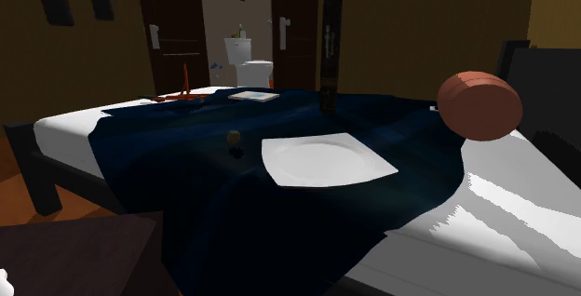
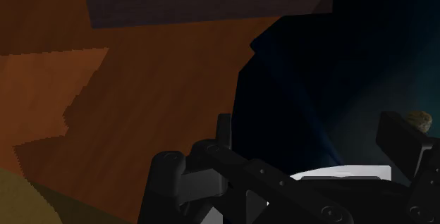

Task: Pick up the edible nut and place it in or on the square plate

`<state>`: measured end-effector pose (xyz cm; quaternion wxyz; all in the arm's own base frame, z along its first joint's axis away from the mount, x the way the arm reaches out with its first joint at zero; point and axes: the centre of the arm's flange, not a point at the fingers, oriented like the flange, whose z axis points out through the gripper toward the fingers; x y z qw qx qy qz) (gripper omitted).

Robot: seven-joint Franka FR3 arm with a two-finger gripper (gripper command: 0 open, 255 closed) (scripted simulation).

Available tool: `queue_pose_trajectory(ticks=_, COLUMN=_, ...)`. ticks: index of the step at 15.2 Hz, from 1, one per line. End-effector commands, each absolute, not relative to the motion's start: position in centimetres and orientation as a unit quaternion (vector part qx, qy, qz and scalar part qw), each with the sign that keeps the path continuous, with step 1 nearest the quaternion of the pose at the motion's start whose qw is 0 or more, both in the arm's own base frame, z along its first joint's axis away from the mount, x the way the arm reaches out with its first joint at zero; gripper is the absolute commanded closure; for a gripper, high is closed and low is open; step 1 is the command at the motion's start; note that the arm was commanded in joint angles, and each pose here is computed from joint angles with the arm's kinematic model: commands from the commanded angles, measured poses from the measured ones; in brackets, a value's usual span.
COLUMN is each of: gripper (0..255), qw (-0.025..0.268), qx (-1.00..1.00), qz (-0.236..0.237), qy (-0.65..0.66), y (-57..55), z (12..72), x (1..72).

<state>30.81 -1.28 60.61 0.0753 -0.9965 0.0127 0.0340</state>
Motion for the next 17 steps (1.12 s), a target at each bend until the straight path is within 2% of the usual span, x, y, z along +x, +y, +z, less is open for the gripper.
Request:
queue_pose_trajectory(ticks=1, gripper=0, qw=0.075, qx=-0.996, qz=0.034, qy=0.013, y=-1.3, z=60.6, x=30.8)
queue_pose_trajectory(ticks=17, gripper=0, qw=0.068, qx=-0.994, qz=0.082, qy=-0.015, y=14.5, z=49.1, x=41.1)
